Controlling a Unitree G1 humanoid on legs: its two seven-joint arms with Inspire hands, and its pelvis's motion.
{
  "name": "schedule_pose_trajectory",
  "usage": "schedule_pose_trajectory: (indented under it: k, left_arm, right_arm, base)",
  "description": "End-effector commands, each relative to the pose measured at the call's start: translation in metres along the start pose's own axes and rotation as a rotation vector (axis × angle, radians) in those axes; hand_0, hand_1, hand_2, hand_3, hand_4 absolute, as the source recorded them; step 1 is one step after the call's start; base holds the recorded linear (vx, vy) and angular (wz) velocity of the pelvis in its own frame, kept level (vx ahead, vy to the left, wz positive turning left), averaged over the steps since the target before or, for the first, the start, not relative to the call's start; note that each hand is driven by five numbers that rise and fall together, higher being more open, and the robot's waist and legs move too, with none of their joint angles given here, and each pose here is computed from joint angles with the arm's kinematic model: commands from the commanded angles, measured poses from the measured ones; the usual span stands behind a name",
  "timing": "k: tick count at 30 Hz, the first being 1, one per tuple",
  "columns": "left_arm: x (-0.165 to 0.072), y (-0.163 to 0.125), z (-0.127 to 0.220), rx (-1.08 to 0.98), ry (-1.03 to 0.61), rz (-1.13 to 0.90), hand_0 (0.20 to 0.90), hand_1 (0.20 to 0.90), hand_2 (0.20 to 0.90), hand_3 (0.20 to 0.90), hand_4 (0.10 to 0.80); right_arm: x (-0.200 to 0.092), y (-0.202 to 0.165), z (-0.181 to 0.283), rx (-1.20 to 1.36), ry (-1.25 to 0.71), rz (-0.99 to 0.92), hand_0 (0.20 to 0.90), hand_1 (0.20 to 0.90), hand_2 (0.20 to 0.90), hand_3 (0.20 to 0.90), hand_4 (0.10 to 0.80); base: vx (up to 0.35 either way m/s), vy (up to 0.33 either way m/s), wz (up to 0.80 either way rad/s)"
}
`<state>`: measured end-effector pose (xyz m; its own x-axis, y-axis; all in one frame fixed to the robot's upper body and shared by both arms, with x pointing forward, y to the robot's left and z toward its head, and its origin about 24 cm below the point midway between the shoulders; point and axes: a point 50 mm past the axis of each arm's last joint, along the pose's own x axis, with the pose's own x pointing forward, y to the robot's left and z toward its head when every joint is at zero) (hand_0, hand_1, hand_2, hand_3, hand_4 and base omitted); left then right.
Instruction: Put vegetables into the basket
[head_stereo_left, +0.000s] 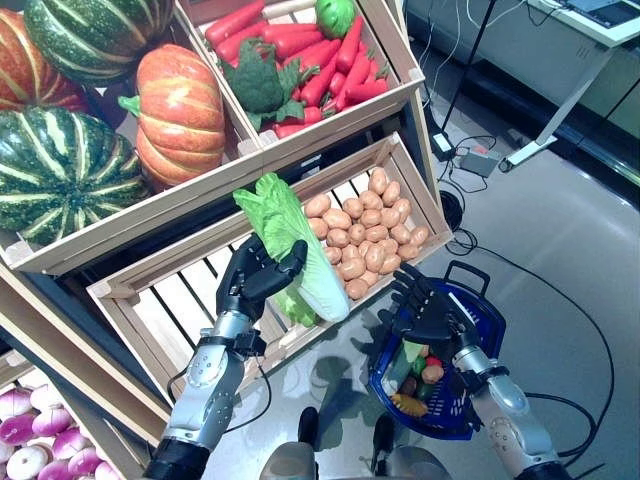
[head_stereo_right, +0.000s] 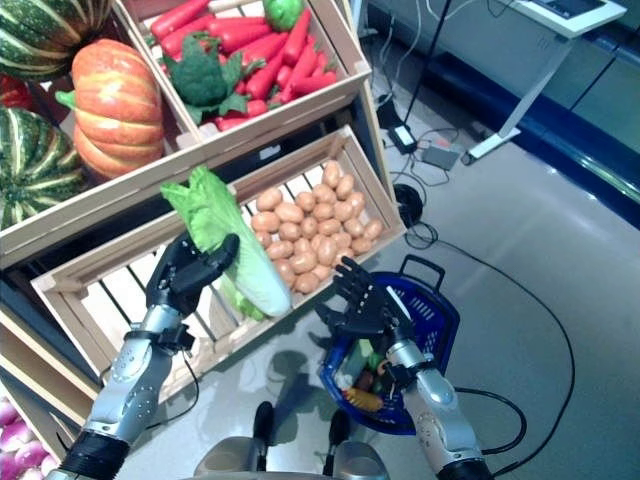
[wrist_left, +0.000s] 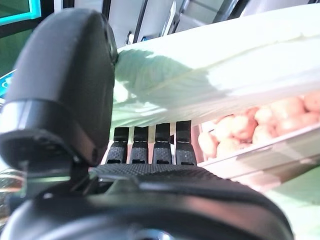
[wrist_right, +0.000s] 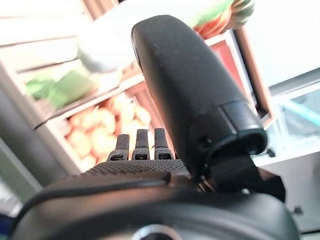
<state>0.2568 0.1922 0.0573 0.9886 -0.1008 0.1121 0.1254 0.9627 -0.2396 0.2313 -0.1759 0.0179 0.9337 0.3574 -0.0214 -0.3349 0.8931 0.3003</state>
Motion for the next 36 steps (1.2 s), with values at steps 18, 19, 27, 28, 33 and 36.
schedule_pose_trajectory:
  k: [18, 19, 27, 28, 33, 36]
  left_arm:
    - [0.017, -0.050, 0.047, 0.014, -0.195, -0.365, 0.300, 0.300, 0.300, 0.300, 0.400]
    - [0.017, -0.052, 0.048, 0.015, -0.203, -0.375, 0.300, 0.300, 0.300, 0.300, 0.400]
    - [0.015, -0.062, 0.051, 0.018, -0.215, -0.443, 0.300, 0.300, 0.300, 0.300, 0.400]
    - [0.015, -0.063, 0.051, 0.020, -0.215, -0.448, 0.300, 0.300, 0.300, 0.300, 0.400]
    - [0.013, -0.068, 0.053, 0.047, -0.227, -0.486, 0.300, 0.300, 0.300, 0.300, 0.400]
    - [0.013, -0.072, 0.056, 0.049, -0.235, -0.497, 0.300, 0.300, 0.300, 0.300, 0.400]
  right_arm:
    - [0.021, 0.036, 0.035, -0.065, 0.028, 0.393, 0.900, 0.900, 0.900, 0.900, 0.800]
    - [0.020, 0.037, 0.033, -0.046, 0.053, 0.406, 0.900, 0.900, 0.900, 0.900, 0.800]
    - [0.022, 0.039, 0.029, -0.069, 0.089, 0.406, 0.900, 0.900, 0.900, 0.900, 0.800]
    - [0.022, 0.039, 0.029, -0.068, 0.089, 0.400, 0.900, 0.900, 0.900, 0.900, 0.800]
    - [0.023, 0.036, 0.026, -0.092, 0.100, 0.306, 0.900, 0.900, 0.900, 0.900, 0.800]
    - [0.025, 0.035, 0.026, -0.104, 0.106, 0.256, 0.900, 0.900, 0.900, 0.900, 0.800]
  base:
    - [0.010, 0.004, -0.01]
    - [0.000, 0.000, 0.00]
    - [0.000, 0.000, 0.00]
    - [0.000, 0.000, 0.00]
    - [0.000, 0.000, 0.00]
    - [0.000, 0.000, 0.00]
